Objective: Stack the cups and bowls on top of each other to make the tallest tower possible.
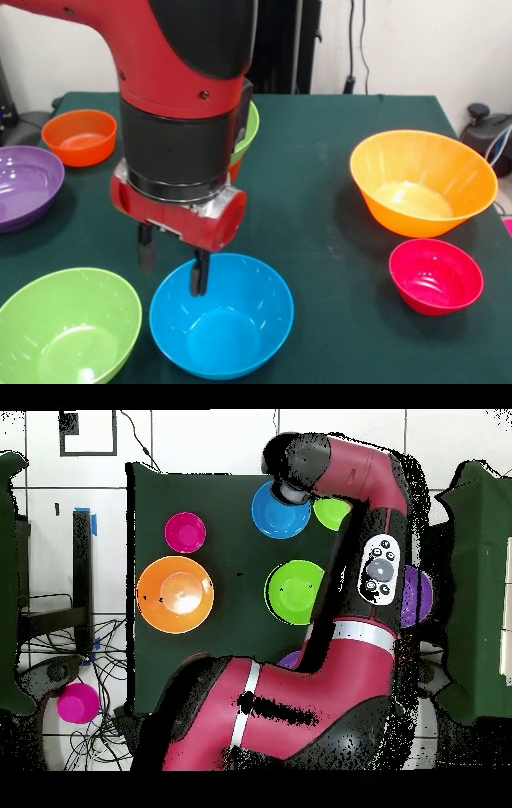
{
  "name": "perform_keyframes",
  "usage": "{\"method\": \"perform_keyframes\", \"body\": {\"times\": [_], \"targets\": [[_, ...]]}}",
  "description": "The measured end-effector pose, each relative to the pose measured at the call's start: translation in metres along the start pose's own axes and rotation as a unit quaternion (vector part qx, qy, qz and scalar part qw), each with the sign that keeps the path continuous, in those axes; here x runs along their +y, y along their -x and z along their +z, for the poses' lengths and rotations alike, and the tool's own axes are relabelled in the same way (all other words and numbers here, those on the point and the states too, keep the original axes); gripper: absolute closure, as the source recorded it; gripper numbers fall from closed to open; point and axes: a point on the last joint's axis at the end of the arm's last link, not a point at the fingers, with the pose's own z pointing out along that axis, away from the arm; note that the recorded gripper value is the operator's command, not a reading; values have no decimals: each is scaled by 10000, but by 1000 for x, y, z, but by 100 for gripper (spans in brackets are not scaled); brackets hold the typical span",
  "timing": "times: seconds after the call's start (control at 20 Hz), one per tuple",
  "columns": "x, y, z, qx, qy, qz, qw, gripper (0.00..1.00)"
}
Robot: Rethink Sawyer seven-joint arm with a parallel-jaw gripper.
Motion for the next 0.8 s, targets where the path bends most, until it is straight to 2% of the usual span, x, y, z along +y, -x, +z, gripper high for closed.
{"method": "perform_keyframes", "body": {"times": [0.05,0.25,0.55,0.8], "targets": [[2,-6,5,87,10,53,9999,0],[3,-16,13,218,3,110,9997,0],[-1,-24,30,337,-77,101,9993,0],[-4,-33,58,443,-162,74,9989,0]]}}
